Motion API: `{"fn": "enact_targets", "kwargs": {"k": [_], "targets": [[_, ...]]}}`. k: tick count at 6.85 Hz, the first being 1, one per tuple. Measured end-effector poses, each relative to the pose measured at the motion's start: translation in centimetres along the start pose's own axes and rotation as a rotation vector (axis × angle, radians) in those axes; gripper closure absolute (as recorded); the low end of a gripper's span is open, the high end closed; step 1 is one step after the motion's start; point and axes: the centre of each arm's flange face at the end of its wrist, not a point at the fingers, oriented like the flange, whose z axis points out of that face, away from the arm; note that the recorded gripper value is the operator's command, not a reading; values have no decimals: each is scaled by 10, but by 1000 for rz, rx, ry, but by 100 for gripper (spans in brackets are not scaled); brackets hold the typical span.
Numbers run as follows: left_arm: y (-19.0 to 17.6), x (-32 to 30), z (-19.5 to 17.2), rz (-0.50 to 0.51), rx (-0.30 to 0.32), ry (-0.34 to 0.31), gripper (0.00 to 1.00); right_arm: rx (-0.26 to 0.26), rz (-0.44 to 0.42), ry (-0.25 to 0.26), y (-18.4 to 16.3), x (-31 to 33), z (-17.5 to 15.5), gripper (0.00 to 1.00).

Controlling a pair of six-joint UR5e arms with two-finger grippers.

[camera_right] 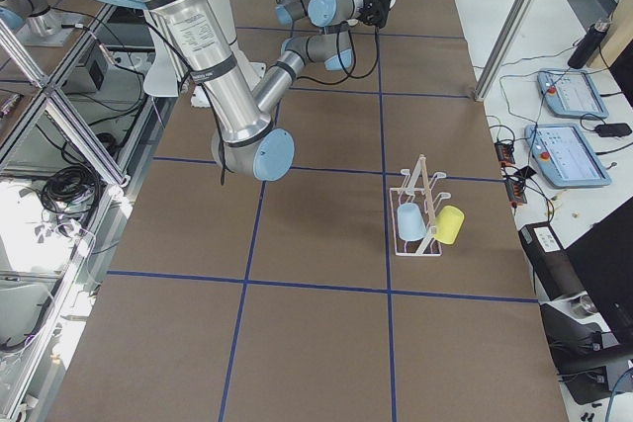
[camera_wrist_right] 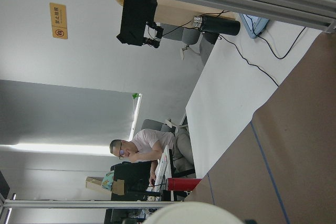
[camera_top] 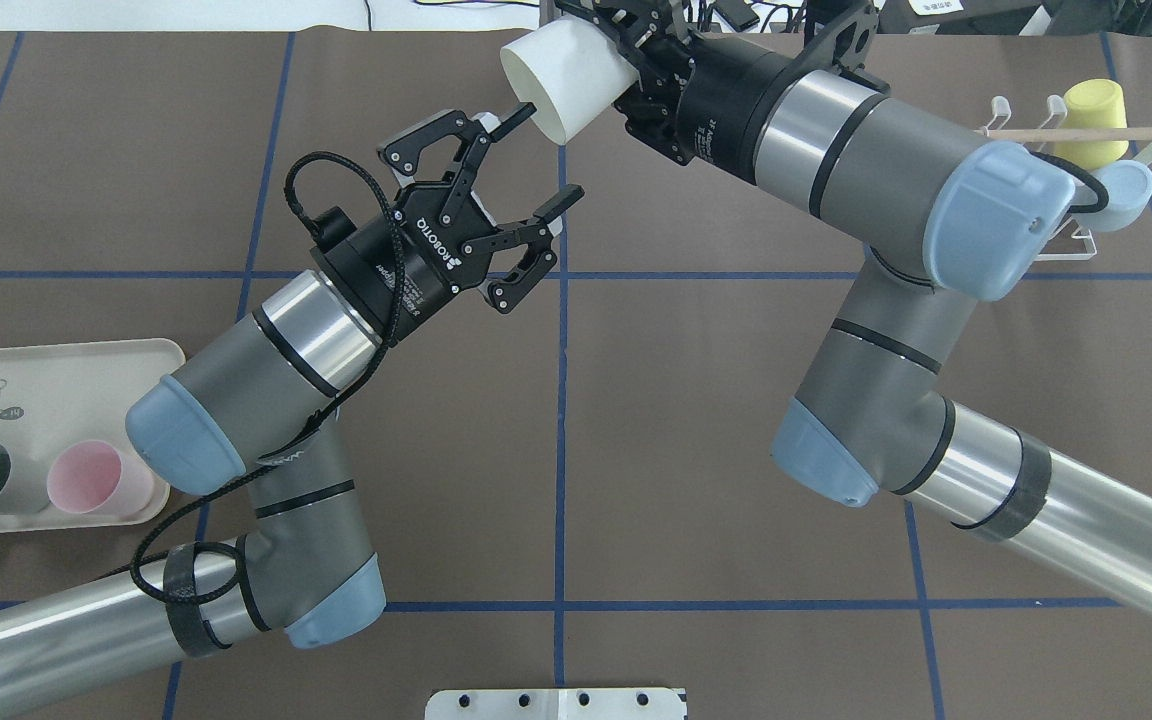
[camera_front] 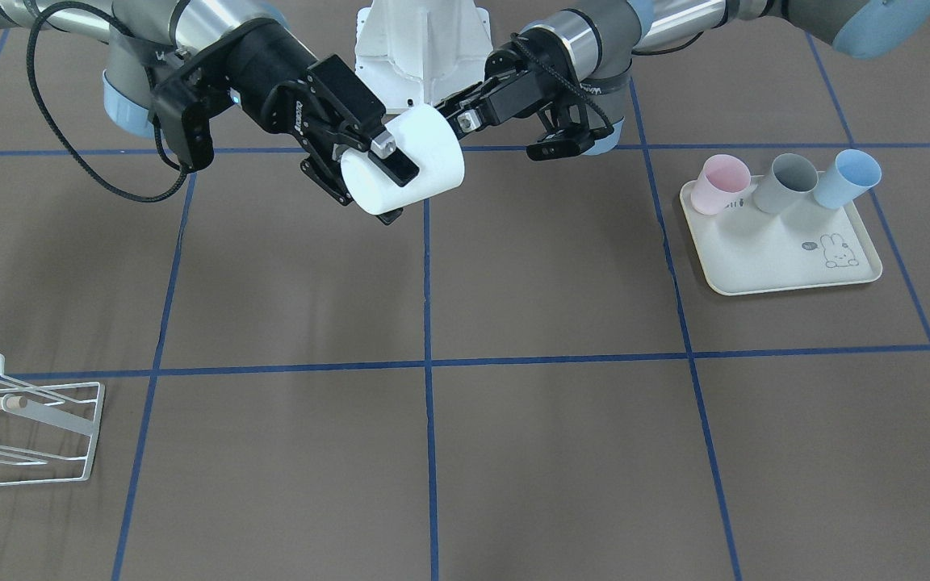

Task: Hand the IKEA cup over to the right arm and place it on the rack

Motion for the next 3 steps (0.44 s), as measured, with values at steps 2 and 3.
{"fn": "enact_targets", "kwargs": {"k": [2, 3], "targets": [[-1, 5, -8, 58, -4, 0, 1, 39, -28, -5, -33, -10, -6, 100], [-1, 10, -18, 102, -9, -7, 1, 54, -73, 15, -58, -11, -14, 100]]}}
